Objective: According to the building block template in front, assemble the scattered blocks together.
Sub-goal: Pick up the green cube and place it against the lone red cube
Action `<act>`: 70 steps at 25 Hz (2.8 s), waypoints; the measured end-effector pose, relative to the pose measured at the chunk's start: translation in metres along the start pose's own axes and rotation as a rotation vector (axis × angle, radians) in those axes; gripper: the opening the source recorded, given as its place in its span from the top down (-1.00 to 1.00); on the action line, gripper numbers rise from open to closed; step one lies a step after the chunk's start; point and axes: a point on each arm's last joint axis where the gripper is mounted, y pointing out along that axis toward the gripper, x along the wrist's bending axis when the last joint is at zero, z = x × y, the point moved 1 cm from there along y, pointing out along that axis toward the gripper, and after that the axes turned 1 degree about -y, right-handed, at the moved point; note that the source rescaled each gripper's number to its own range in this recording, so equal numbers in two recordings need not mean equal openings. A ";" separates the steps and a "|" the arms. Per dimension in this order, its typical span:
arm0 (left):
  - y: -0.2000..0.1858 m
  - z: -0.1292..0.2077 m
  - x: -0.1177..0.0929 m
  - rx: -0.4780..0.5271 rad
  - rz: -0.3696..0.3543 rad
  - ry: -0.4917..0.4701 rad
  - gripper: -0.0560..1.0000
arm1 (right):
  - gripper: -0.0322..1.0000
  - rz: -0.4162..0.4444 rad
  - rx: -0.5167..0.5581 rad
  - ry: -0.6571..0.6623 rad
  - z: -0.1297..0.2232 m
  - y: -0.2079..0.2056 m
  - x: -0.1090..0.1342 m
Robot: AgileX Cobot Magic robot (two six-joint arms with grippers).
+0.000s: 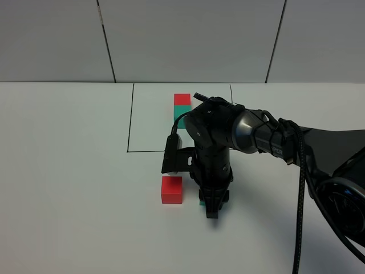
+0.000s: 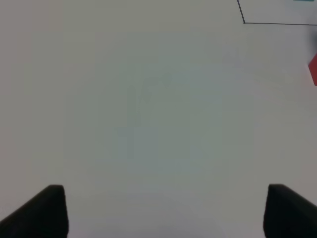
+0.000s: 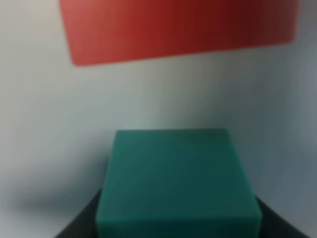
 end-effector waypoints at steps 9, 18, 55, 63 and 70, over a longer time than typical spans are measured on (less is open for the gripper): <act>0.000 0.000 0.000 0.000 0.000 0.000 -0.60 | 0.93 -0.009 0.009 -0.005 -0.006 0.003 -0.005; 0.000 0.000 0.000 0.000 0.000 0.000 -0.60 | 0.93 -0.009 -0.008 -0.019 -0.017 0.001 -0.005; 0.000 0.000 0.000 0.000 0.000 0.000 -0.60 | 0.93 -0.018 -0.051 -0.062 -0.025 0.000 0.000; 0.000 0.000 0.000 0.000 0.000 0.000 -0.60 | 0.93 -0.014 -0.055 -0.088 -0.026 0.000 0.000; 0.000 0.000 0.000 0.000 0.000 0.000 -0.60 | 0.93 -0.013 -0.056 -0.098 -0.027 0.001 -0.001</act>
